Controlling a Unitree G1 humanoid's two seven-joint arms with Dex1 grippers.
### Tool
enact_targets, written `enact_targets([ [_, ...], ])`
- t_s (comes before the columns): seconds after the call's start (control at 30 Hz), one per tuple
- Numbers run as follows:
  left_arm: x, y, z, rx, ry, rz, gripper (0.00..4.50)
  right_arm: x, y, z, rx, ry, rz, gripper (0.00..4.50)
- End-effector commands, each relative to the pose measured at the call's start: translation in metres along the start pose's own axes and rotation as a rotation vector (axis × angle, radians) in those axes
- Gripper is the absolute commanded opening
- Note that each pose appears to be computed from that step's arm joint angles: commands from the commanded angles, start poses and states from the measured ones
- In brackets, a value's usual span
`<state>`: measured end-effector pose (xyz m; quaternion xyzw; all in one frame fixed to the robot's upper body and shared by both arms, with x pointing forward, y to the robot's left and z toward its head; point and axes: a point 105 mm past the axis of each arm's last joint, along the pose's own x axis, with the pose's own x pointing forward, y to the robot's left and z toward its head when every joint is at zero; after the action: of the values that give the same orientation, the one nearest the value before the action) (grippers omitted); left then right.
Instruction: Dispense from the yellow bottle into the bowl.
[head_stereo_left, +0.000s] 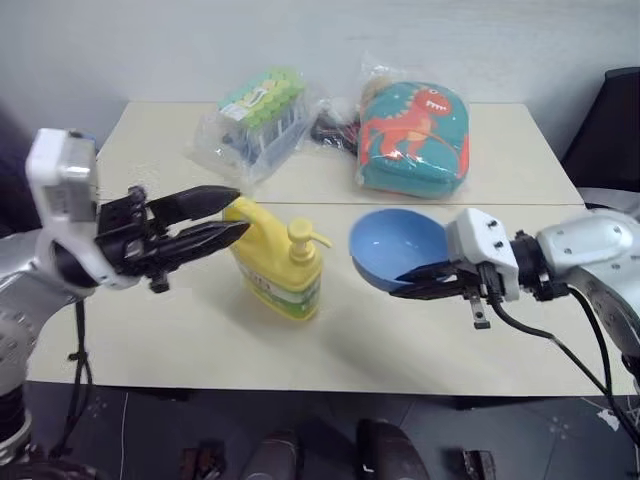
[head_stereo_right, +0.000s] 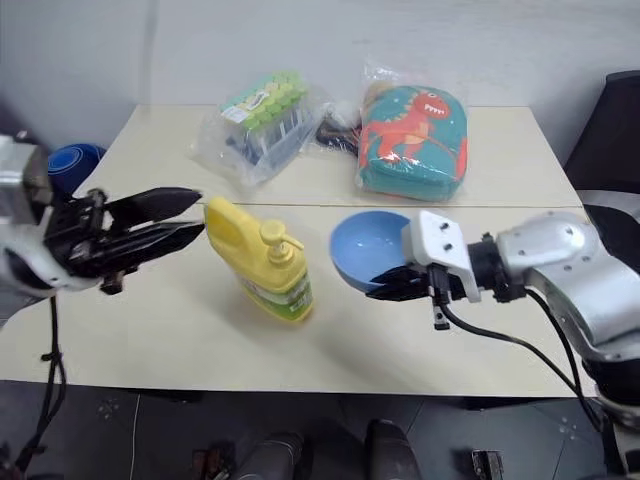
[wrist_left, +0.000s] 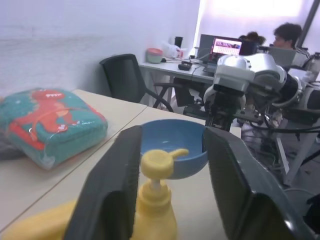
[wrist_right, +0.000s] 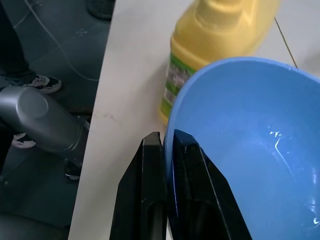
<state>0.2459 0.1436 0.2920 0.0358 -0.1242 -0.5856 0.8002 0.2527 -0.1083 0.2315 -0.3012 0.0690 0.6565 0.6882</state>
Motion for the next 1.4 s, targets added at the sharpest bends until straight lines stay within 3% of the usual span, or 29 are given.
enact_targets([
  [0.03,0.015,0.002,0.001,0.049,0.003,-0.047,0.72,0.004,0.006,0.011,-0.040,0.006,0.041,0.00],
  [0.1,0.023,0.000,-0.001,0.044,0.010,-0.091,0.08,0.007,0.005,0.015,-0.053,0.009,0.043,0.00],
  [0.13,0.026,0.002,-0.003,0.046,0.021,-0.094,0.02,0.008,0.004,0.016,-0.057,0.009,0.043,0.00],
  [0.5,0.048,0.003,-0.018,0.048,0.055,-0.147,0.02,0.029,0.004,0.036,-0.108,-0.028,0.045,0.00],
  [0.87,0.052,0.016,-0.044,0.019,0.178,-0.071,0.02,0.031,0.007,0.034,-0.084,-0.007,0.035,0.00],
  [1.4,0.052,0.014,-0.083,-0.004,0.337,-0.018,0.02,0.039,0.023,0.029,-0.042,-0.031,0.082,0.00],
])
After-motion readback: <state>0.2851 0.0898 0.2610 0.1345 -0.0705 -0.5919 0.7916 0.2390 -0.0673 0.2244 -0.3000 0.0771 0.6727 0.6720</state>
